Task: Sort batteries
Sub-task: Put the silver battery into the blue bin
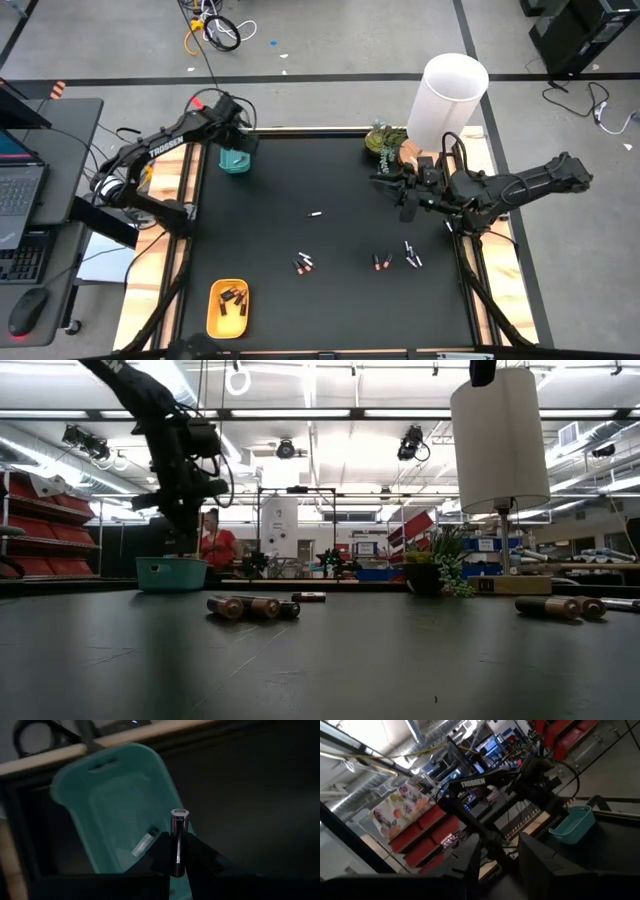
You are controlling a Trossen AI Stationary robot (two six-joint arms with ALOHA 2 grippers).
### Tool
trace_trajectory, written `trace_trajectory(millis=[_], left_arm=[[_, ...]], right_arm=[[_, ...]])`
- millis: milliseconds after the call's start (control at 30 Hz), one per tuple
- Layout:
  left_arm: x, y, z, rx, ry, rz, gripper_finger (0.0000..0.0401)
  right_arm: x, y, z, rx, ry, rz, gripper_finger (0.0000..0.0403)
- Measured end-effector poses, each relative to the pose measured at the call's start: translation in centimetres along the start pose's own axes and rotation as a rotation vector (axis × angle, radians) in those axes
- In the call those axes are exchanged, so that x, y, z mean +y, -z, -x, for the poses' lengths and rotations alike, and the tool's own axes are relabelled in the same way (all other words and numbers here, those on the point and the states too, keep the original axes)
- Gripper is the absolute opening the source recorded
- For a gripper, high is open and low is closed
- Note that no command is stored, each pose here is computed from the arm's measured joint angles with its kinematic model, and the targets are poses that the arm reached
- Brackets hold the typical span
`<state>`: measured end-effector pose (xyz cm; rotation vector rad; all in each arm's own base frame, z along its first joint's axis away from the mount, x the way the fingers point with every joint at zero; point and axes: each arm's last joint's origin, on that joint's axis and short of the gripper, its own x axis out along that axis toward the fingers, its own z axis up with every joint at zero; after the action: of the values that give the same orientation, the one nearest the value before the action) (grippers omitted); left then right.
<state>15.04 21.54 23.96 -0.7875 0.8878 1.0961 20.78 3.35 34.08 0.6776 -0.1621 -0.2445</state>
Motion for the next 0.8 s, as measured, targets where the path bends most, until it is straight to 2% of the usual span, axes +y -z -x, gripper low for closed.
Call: trace_trajectory(millis=[133, 267, 467, 800], left_arm=[[1.6, -1.0, -0.5, -0.045, -0.031, 0.088, 0.0048], [2.6, -1.4, -2.1, 0.005, -0.046, 0.131, 0.0048], [2.7, -1.3, -4.8, 0.085, -0.080, 0.146, 0.0049], [2.7, -1.3, -6.4, 0.111, -0.107, 0.178, 0.0057]], right_arm=[[-0.4, 0.1, -0.2, 0.032, 0.004, 0.018, 0.0118], [-0.6, 0.1, -0.2, 0.052, 0.000, 0.022, 0.0118], [-0.6, 0.2, -0.2, 0.057, 0.001, 0.020, 0.0118], [-0.6, 0.2, -0.2, 0.063, 0.001, 0.019, 0.0118]])
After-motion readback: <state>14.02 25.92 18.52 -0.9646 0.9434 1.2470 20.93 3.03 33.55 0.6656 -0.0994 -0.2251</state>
